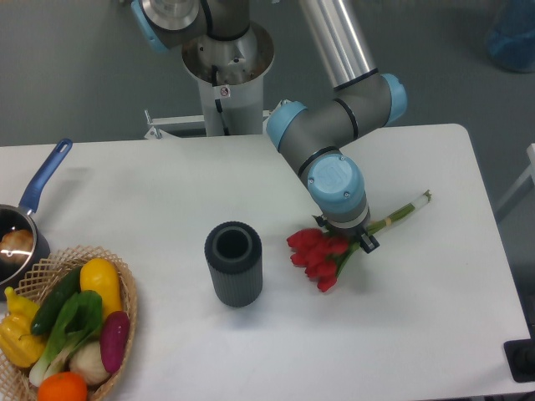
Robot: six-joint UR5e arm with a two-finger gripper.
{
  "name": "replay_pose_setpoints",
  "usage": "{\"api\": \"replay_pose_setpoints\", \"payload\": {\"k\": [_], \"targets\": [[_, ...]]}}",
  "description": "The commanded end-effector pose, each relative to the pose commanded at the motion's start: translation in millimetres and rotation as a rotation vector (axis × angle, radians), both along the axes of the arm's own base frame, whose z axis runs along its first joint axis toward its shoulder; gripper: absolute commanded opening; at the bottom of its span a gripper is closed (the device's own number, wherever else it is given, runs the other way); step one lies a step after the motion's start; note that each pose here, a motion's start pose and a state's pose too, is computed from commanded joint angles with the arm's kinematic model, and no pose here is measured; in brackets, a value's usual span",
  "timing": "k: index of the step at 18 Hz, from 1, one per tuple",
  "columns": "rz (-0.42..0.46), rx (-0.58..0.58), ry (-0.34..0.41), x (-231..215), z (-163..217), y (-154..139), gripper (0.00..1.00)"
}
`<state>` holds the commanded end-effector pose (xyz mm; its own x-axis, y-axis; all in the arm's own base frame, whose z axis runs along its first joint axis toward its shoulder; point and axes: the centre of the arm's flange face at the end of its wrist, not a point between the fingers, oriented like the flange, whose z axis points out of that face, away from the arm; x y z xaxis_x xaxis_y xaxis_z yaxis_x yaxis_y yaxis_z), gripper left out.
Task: Place the flowers on the table
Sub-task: 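Lower the tulips onto the table beside the black vase, then open the gripper and lift it up off the tulip stems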
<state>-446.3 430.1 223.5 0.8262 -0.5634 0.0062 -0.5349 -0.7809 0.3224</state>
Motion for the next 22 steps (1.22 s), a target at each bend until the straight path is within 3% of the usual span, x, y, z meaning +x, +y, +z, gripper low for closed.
{"api": "replay_pose_setpoints", "payload": {"k": [3,4,11,16,22], "targets": [[0.022,0.014,0.016,-17.1,9.9,-8.6,0.92],[0.032,0.033,0.025,-25.1,17.6,-11.2,1.00],[0.126,0.393,-0.056,-64.2,63.6,-30.3,1.00],[0.125,0.478,-0.059,-62.1,87.0,-27.4,1.00],[0.132,0.531,-0.085,-65.3,89.2,-30.9,1.00]]}}
